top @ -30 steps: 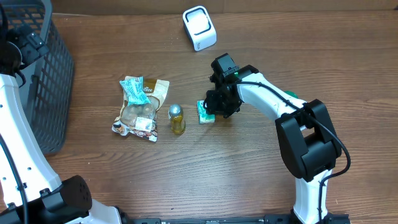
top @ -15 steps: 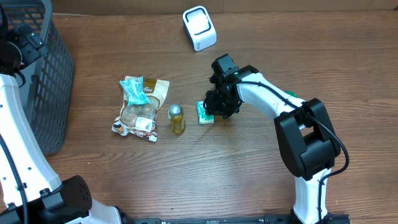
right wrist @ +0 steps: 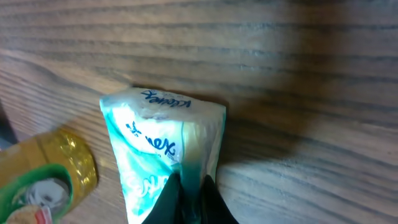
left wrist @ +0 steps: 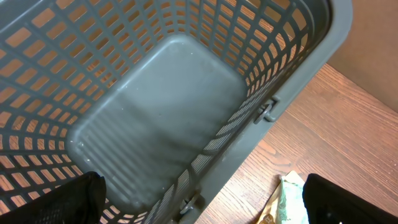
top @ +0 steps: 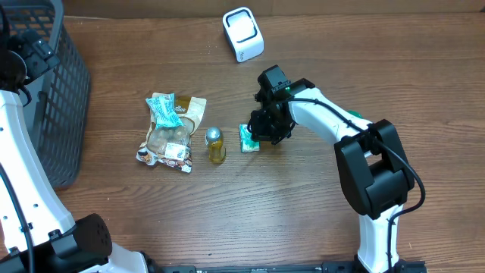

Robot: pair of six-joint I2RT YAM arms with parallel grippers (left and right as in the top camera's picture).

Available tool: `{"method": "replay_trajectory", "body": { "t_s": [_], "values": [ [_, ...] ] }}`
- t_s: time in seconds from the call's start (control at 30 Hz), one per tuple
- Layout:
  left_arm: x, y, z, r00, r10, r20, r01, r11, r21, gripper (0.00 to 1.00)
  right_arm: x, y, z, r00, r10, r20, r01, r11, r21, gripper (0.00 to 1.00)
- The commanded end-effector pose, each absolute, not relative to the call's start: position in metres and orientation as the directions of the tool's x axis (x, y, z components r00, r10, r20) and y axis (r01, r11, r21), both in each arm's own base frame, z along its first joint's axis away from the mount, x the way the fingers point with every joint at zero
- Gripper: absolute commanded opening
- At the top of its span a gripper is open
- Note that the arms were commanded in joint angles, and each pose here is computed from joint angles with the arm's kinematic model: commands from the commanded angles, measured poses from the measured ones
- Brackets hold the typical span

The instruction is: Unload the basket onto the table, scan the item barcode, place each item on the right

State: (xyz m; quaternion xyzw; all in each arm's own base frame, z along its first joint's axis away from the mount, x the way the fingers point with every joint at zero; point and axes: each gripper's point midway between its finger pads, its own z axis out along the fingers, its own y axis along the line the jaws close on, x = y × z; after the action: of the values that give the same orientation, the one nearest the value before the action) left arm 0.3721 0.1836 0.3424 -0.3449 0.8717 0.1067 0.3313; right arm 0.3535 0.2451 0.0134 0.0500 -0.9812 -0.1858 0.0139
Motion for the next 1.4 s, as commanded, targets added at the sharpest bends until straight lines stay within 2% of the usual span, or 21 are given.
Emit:
{"method": "replay_trajectory", "body": {
  "t_s": [0.0,0.1,0.23,0.37,0.47,0.57,0.73,0.97,1.17,1.37],
  "values": [
    [0.374,0.184,0.344,-0.551,-0.514,-0.658,-0.662,0.749,-0.031,1.00,0.377,0.232,0.027,-0.989,-0.139,-0.049,-0.147,0.950,0.275,0.04],
    [0.374,0.184,0.344,-0.551,-0.514,-0.658,-0.662,0.749,-0.031,1.00,0.401,0.214,0.065,-0.981,-0.134,-0.137,-0.152,0.980,0.127,0.04],
    [0.374,0.184,0.344,-0.551,-0.514,-0.658,-0.662,0.749,-0.031,1.00,0.426,0.207,0.127,-0.938,-0.229,-0.259,-0.235,0.972,-0.006,0.04],
    [0.374,0.184,0.344,-0.551,-0.514,-0.658,-0.662,0.749,-0.031,1.00,0.464,0.197,0.202,-0.834,-0.309,-0.457,-0.242,0.950,-0.200,0.04],
    [0.374,0.184,0.344,-0.551,-0.514,-0.658,-0.661,0.749,-0.032,1.00,0.489,0.195,0.240,-0.741,-0.361,-0.566,-0.216,0.926,-0.309,0.04],
    [0.374,0.184,0.344,-0.551,-0.514,-0.658,-0.662,0.749,-0.031,0.99,0.509,0.203,0.259,-0.649,-0.434,-0.624,-0.237,0.896,-0.376,0.04],
    [0.374,0.184,0.344,-0.551,-0.514,-0.658,-0.661,0.749,-0.032,1.00,0.537,0.220,0.276,-0.527,-0.479,-0.702,-0.247,0.877,-0.413,0.04],
    [0.374,0.184,0.344,-0.551,-0.514,-0.658,-0.662,0.749,-0.031,0.99,0.583,0.241,0.283,-0.350,-0.578,-0.737,-0.230,0.816,-0.531,0.04],
    [0.374,0.184,0.344,-0.551,-0.514,-0.658,-0.662,0.749,-0.031,1.00,0.623,0.249,0.253,-0.267,-0.691,-0.671,-0.163,0.719,-0.676,0.04],
    [0.374,0.184,0.344,-0.551,-0.514,-0.658,-0.661,0.749,-0.032,1.00,0.647,0.261,0.202,-0.215,-0.819,-0.532,-0.188,0.569,-0.800,0.04]
  ]
}}
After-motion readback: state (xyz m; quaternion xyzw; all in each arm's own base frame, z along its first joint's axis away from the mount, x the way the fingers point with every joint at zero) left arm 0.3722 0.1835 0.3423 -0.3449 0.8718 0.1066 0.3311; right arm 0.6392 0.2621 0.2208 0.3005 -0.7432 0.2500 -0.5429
